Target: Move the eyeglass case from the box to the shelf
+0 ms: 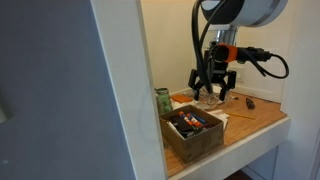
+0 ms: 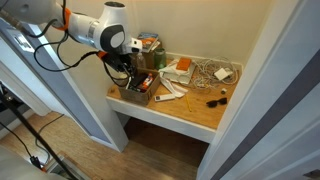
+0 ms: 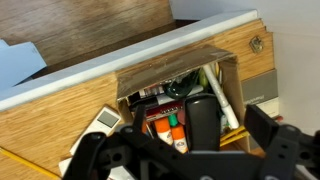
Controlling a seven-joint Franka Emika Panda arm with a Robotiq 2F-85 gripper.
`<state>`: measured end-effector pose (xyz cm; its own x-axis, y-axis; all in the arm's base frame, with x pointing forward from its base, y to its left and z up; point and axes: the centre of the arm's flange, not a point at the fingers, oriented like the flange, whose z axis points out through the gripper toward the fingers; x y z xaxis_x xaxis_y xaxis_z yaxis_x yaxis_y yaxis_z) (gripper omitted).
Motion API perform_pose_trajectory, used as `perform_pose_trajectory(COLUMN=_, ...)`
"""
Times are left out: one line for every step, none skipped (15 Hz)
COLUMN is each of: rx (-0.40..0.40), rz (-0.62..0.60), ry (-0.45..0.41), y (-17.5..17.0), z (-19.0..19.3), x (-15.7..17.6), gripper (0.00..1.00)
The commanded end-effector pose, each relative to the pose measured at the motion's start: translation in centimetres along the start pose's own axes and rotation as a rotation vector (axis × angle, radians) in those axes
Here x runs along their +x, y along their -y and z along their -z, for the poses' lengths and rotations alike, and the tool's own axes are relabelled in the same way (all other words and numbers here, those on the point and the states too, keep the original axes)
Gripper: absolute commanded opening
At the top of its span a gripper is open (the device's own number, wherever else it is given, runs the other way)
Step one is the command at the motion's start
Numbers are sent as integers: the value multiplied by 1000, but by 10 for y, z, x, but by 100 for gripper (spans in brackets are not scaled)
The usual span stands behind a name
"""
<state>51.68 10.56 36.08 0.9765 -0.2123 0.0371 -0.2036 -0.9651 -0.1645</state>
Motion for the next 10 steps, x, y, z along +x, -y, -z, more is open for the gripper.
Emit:
perform_pose_trajectory(rx=8, rz=-16, ry=3, y=10, z=-12, x=18, gripper=100)
perform_pose_trajectory(rx=6, rz=-24, ry=6, y=14, z=-15, x=23, gripper=100)
perform_pose_trajectory(rx=-4, rz=-50, ry=-12, y=20, z=-21, x=32, gripper=100)
perform_pose_trajectory(rx=-8, rz=-71, ry=-10, y=26, z=-26, x=39, gripper=100)
perform_pose_trajectory(rx=-13, rz=-92, ry=-23, y=30, z=-32, x=46, gripper=100)
perform_pose_trajectory(rx=-18, rz=-106, ry=-28, y=35, z=-38, x=52, gripper=100)
perform_pose_trajectory(rx=-17, rz=-114, ry=-26, y=40, z=-44, x=58, gripper=100)
perform_pose_trajectory(rx=-19, rz=-122, ry=-41, y=46, z=-52, x=64, gripper=100)
perform_pose_trajectory(rx=-24, rz=-126, ry=-42, y=52, z=-61, x=69, gripper=100)
perform_pose_trajectory(rx=-27, rz=-126, ry=-47, y=57, z=-68, x=73, gripper=100)
